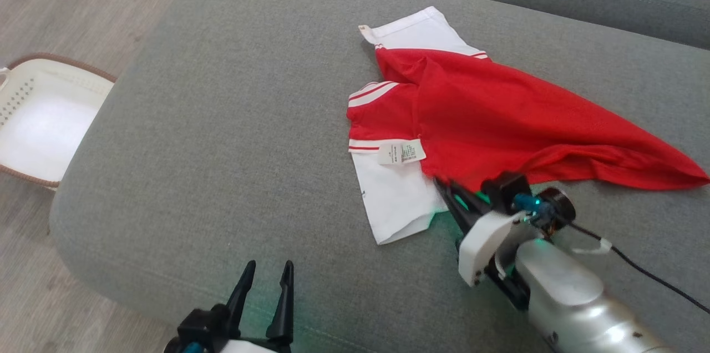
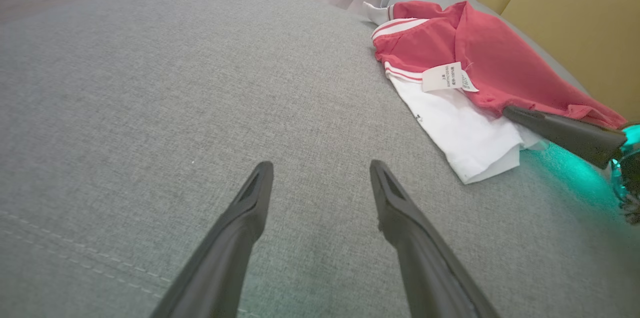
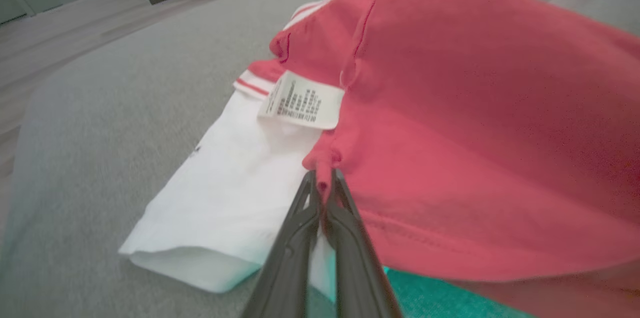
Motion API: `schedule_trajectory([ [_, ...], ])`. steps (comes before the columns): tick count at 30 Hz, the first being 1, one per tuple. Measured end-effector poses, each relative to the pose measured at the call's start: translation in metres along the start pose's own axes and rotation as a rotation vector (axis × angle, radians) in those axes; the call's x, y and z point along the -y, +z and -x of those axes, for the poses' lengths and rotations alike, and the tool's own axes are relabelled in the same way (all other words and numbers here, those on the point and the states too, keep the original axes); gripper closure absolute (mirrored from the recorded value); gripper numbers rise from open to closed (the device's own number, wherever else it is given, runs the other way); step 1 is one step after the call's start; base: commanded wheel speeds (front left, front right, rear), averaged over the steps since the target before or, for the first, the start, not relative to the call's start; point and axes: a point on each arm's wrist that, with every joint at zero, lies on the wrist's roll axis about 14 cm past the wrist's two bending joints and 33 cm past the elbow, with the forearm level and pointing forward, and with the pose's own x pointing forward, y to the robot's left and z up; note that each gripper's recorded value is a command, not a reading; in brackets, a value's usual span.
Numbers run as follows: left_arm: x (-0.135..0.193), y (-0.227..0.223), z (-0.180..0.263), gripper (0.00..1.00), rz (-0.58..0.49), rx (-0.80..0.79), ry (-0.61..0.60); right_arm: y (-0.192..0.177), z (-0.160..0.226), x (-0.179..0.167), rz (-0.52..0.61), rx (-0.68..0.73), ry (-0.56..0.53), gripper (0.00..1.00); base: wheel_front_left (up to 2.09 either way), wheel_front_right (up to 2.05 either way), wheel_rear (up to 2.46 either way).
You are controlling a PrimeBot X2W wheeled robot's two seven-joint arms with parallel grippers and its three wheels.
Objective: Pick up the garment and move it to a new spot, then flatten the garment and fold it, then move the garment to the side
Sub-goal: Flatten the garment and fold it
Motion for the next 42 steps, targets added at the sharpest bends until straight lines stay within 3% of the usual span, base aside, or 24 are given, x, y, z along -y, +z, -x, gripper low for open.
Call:
schedule_trajectory([
  [8,0.003,0.003,-0.002,0.00,0.013,0.011,-0.013,0.065,0.002,0.027,-0.106,0.207,-0.070,1.00,0.00,0.00,0.00],
  [13,0.003,0.005,-0.001,0.00,0.015,0.021,-0.012,0.101,0.005,0.055,-0.032,0.266,-0.102,1.00,0.00,0.00,0.00],
  [18,0.002,0.006,0.000,0.00,0.016,0.024,-0.010,0.098,0.003,0.045,-0.026,0.254,-0.071,1.00,0.00,0.00,0.00],
  [24,0.003,0.005,-0.001,0.00,0.014,0.019,-0.013,0.086,0.006,0.047,-0.094,0.241,-0.084,1.00,0.00,0.00,0.00],
  [28,0.003,0.004,-0.002,0.00,0.013,0.012,-0.011,0.109,0.012,0.095,-0.089,0.292,-0.186,1.00,0.00,0.00,0.00],
  [34,0.002,0.007,-0.006,0.00,0.004,0.015,-0.005,0.187,0.037,0.207,0.083,0.370,-0.428,1.00,0.00,0.00,0.00],
  [35,0.003,0.007,-0.006,0.00,0.003,0.013,-0.006,0.193,0.042,0.222,0.089,0.368,-0.469,0.92,0.00,0.00,0.00],
  [36,0.003,0.006,-0.006,0.00,0.002,0.010,-0.005,0.195,0.047,0.236,0.092,0.358,-0.506,0.00,0.00,0.00,0.00],
  [38,0.001,0.005,-0.005,0.00,0.002,0.005,0.004,0.186,0.053,0.257,0.065,0.319,-0.568,0.00,0.00,0.00,0.00],
  [42,0.001,0.004,-0.007,0.00,0.001,0.000,0.005,0.163,0.056,0.264,0.037,0.272,-0.599,0.00,0.00,0.00,0.00],
])
